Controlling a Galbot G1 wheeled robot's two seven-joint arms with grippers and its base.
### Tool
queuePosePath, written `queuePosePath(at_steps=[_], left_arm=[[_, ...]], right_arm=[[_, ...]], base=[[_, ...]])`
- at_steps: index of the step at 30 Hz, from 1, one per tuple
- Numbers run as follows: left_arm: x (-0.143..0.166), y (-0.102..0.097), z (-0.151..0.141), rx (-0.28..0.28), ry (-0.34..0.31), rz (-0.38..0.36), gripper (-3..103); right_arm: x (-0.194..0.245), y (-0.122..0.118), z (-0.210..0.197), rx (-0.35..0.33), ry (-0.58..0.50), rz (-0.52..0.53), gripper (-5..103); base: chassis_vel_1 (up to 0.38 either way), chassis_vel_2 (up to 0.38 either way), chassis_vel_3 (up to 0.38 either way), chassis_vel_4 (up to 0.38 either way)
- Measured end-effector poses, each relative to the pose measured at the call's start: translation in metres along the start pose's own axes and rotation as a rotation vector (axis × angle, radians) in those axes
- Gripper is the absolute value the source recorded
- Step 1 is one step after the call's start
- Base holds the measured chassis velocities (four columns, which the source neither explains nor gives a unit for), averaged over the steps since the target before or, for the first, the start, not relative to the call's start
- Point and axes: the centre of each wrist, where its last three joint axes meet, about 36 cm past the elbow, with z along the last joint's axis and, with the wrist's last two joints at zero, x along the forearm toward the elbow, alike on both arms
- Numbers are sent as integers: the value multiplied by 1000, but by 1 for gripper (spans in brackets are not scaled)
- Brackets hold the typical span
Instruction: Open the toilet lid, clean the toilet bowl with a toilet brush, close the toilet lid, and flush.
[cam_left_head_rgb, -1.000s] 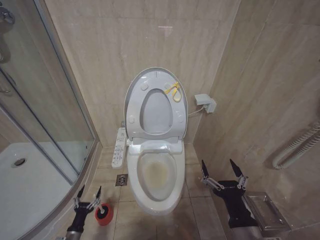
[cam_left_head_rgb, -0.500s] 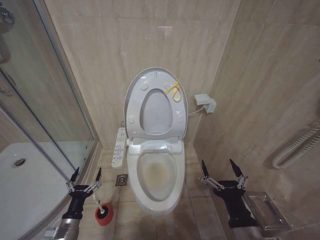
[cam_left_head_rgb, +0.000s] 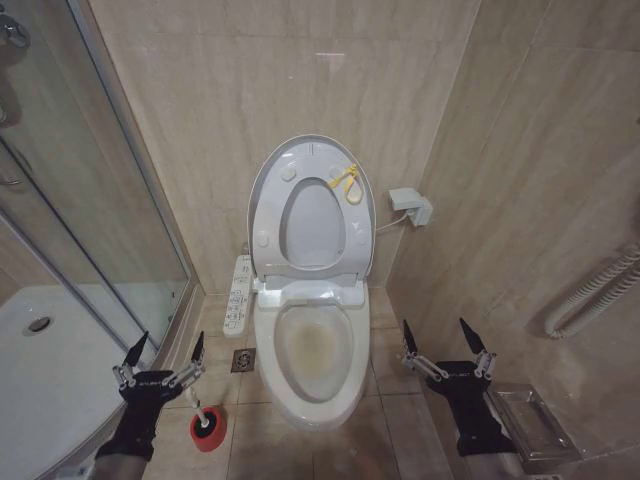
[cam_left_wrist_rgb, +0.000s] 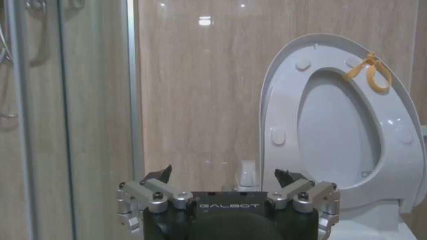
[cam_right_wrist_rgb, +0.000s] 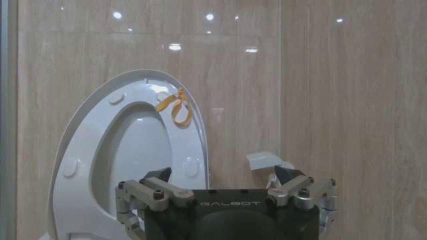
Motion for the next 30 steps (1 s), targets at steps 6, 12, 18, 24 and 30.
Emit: queuePosePath(at_steps=[6, 12, 18, 24, 30], left_arm=[[22, -6, -5, -1, -4, -10, 100], [28, -13, -11, -10, -30, -47, 100], [34, -12, -16, -2, -38, -53, 100], [29, -15, -18, 8, -51, -32, 100], [28, -15, -18, 8, -51, -26, 100]], right_arm=[[0, 0, 0, 0, 0, 0, 100], [0, 0, 0, 0, 0, 0, 100], [0, 0, 0, 0, 0, 0, 100], [0, 0, 0, 0, 0, 0, 100], [0, 0, 0, 0, 0, 0, 100]], base=[[0, 0, 0, 0], [0, 0, 0, 0], [0, 0, 0, 0], [0, 0, 0, 0], [0, 0, 0, 0]])
